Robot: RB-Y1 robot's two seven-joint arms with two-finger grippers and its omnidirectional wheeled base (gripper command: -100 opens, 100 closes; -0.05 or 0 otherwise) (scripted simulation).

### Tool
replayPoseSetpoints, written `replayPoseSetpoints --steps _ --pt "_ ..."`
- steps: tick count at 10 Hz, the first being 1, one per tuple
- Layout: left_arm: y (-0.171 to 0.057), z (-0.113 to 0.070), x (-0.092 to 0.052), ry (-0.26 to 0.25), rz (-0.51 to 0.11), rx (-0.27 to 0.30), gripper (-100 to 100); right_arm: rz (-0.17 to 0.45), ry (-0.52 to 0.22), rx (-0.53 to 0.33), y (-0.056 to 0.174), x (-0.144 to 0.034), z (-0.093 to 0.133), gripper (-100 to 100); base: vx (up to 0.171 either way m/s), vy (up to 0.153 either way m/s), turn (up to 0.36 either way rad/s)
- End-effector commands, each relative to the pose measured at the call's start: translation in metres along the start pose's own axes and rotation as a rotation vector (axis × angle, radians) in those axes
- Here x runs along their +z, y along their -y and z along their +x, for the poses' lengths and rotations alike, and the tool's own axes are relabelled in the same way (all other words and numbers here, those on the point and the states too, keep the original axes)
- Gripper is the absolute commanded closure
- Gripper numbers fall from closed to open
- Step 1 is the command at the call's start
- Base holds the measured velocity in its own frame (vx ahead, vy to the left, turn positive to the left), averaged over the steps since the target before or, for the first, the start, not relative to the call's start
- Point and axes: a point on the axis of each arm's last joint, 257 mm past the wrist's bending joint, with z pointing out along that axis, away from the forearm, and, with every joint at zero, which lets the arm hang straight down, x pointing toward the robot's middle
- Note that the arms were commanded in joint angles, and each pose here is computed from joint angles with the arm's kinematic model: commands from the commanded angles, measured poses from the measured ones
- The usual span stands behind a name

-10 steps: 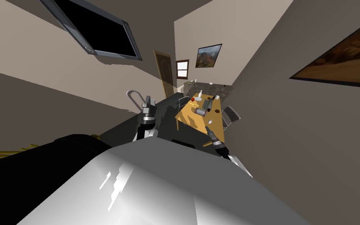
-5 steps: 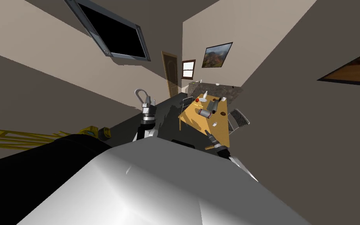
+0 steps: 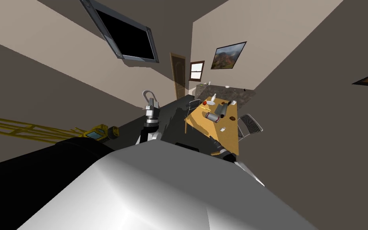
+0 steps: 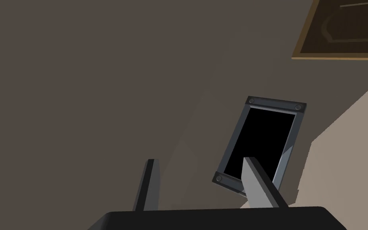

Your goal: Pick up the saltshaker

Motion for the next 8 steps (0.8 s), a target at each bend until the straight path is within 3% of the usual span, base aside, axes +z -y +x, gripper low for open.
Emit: replayPoseSetpoints --steps 1,2,8 --pt "0.0 0.0 0.0 0.0 0.0 0.0 0 0.046 -0.027 -0.013 0.023 -0.01 0.005 -100 0.013 0.008 0.157" --pt "0.0 0.0 0.0 0.0 0.0 0.0 0 0.046 -0.027 -0.013 0.023 -0.01 0.005 -100 0.008 0.002 -0.025" --pt "0.0 0.0 0.0 0.0 0.0 0.0 0 0.231 -0.16 -0.117 0.111 -0.05 0.019 -100 0.023 0.005 0.188"
